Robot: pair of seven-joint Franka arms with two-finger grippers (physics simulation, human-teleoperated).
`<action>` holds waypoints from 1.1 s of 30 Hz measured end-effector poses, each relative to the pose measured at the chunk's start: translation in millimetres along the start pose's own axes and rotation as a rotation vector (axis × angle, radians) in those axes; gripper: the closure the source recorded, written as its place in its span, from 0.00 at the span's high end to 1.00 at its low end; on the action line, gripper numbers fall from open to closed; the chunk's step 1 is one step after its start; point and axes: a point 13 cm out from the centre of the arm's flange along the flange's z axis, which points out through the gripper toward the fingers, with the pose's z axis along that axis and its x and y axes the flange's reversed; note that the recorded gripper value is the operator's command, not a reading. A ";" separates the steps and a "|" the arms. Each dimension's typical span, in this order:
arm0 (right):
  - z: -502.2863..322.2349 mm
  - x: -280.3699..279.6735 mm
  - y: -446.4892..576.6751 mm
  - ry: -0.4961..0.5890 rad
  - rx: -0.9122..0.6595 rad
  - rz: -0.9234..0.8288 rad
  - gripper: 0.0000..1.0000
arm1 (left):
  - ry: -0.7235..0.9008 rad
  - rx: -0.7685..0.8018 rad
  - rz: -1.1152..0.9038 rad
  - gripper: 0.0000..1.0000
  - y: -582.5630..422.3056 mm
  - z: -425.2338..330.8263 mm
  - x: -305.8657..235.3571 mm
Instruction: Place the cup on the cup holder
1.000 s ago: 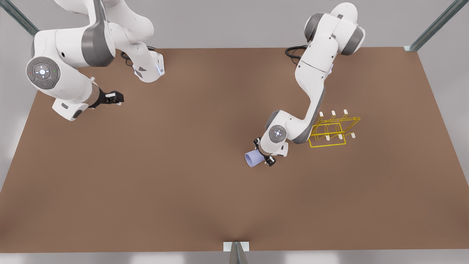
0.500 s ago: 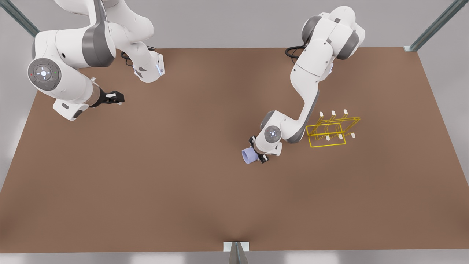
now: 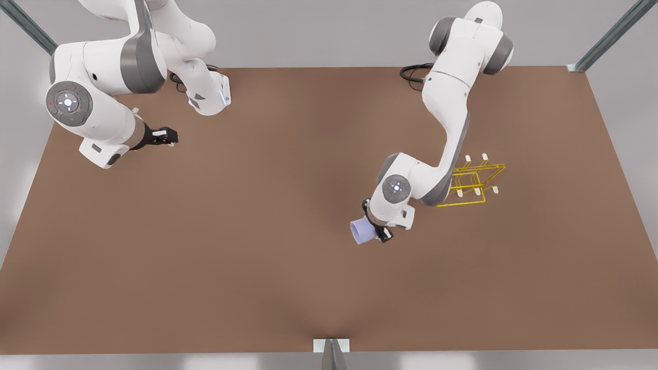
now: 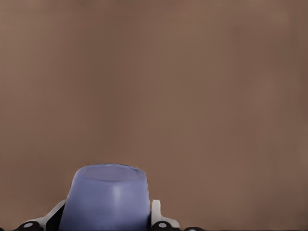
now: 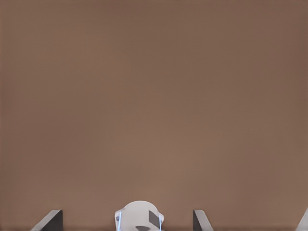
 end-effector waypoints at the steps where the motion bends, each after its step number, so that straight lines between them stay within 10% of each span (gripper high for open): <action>1: 2.3 -4.6 -0.8 0.005 0.000 0.002 1.00 | -0.069 0.037 0.031 0.74 -9.5 -8.1 -12.9; 13: -0.9 -12.7 0.0 -0.007 -0.001 0.000 1.00 | -1.116 0.510 0.173 0.74 -65.5 -86.4 -222.0; 33: 15.2 -16.1 -4.8 0.034 -0.009 0.008 1.00 | -1.581 0.350 0.280 0.77 -57.5 -81.8 -353.0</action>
